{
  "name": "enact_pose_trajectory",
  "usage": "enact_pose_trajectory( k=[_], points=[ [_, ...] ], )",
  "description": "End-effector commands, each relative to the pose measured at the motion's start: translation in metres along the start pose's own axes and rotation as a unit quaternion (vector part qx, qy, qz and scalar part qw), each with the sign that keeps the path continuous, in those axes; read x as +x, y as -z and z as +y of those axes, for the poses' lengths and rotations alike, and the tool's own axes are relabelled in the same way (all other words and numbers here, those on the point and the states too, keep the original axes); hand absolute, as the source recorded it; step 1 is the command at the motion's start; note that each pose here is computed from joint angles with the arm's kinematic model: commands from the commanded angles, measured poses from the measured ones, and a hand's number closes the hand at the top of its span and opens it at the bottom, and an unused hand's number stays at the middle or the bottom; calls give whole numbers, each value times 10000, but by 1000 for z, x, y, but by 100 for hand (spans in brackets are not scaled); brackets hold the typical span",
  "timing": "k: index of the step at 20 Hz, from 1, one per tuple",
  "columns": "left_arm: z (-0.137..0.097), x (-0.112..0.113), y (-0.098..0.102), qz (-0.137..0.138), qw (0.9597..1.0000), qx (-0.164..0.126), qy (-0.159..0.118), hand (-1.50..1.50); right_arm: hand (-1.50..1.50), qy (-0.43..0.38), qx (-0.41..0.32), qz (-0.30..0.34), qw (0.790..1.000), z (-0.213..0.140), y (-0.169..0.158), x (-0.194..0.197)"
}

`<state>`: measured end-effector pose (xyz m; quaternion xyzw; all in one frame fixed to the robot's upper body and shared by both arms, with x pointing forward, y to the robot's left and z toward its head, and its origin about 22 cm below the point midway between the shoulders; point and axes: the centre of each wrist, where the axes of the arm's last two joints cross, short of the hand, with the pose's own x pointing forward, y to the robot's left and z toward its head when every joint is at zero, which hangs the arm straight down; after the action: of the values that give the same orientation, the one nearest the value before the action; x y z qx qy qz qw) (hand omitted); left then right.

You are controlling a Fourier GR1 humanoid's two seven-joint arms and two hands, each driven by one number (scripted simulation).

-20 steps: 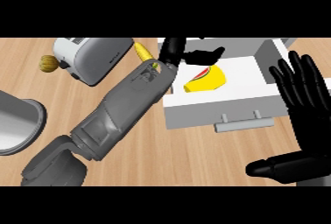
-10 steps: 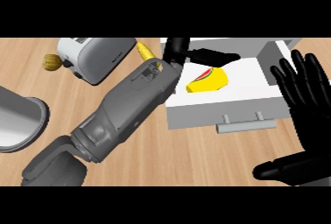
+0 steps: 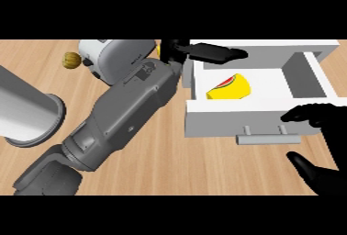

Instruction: Pick up the cup, place it into the drawer and close the drawer

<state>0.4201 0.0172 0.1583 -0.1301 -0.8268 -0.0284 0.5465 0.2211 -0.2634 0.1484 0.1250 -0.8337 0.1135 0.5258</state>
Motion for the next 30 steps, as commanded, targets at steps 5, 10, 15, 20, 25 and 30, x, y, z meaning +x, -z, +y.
enact_pose_trajectory(
  k=[5, 10, 15, 20, 25, 30],
  points=[
    [62, -7, -32, 59, 9979, 577, -302, -150, 150, -961, 504, 258, 9938, -2, -8, 3],
    [111, 3, -60, 170, 9966, 700, -388, -150, 150, -1595, 732, 679, 9821, -1, -8, -4],
    [144, 14, -102, 214, 9948, 935, -351, -150, 150, -1705, 650, 1013, 9780, 0, -14, -20],
    [178, 3, -151, 255, 9940, 937, -505, -150, 150, -2512, 853, 1016, 9588, 1, 7, -34],
    [205, 15, -160, 252, 9940, 973, -438, -150, 150, -3698, 1645, 1022, 9087, 11, 0, -50],
    [237, 16, -191, 265, 9936, 1018, -411, -150, 150, -4209, 1815, 1188, 8808, 18, 10, -97]
  ],
)
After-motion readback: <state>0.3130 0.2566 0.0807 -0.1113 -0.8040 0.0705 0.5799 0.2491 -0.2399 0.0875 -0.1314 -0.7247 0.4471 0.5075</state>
